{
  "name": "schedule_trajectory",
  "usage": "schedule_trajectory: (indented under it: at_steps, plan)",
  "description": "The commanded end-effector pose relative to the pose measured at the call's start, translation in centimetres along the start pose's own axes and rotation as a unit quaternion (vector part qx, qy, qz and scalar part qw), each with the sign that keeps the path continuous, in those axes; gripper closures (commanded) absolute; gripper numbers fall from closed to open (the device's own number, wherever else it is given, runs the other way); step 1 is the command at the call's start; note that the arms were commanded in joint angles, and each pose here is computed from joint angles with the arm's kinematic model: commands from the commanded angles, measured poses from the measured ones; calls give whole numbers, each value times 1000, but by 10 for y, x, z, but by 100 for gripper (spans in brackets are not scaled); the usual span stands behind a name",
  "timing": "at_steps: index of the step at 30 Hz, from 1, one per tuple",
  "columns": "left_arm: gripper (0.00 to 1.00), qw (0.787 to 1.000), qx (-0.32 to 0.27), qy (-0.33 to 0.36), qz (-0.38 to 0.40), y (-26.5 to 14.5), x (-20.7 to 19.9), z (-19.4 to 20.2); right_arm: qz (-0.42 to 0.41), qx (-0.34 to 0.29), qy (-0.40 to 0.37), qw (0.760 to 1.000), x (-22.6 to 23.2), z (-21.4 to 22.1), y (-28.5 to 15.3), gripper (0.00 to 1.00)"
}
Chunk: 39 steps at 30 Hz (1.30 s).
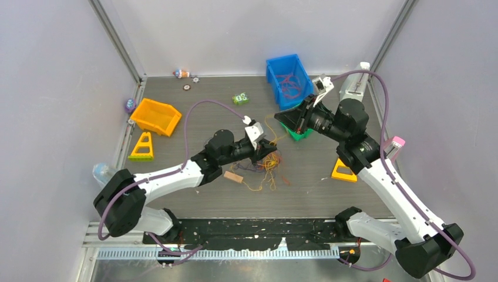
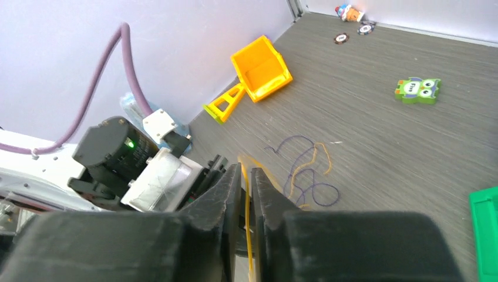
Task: Untangle the cables
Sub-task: Untie the cable.
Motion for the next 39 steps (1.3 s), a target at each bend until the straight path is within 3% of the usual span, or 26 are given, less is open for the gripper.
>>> schedule_trajectory:
  at_steps: [1, 2, 4, 5, 7, 14, 25, 33, 39]
  plan:
    - [100, 997, -70, 11, -5, 4, -4, -39, 8, -53, -17, 998, 8, -30, -5, 67]
    - [100, 998, -68, 11, -10, 2, -4, -42, 44, -51, -9, 998, -2, -23, -5, 40]
    - [100, 997, -70, 12, -28, -4, -3, -55, 101, -36, 1, 994, -20, -3, -8, 13]
    - [100, 997, -71, 11, -40, -8, -3, -65, 120, -21, 2, 992, -28, 16, -10, 7]
    - [100, 996, -64, 7, -55, -14, -3, -79, 151, -11, 0, 988, -41, 42, -15, 3]
    - [100, 995, -71, 11, -63, -28, -11, -105, 158, -13, 2, 987, -54, 108, -31, 2]
    - [100, 983, -105, 49, -145, -62, -6, -151, 111, 49, 22, 992, -55, 180, -19, 9]
    - [100, 953, -141, 101, -249, -108, 4, -200, 114, 126, 7, 985, -45, 220, 11, 14]
    - [100, 920, -170, 99, -338, -159, 19, -223, 106, 141, -8, 984, -38, 234, 15, 32]
Point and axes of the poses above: each gripper's point midway between its finger pads, its own y axis out along the fingers, its own x axis along the line the jaws close on, z = x × y, the point moved 6 cm from there along -y, back along the fingers, and after that the axes turned 9 degrees about -y, right-handed, at the moved point
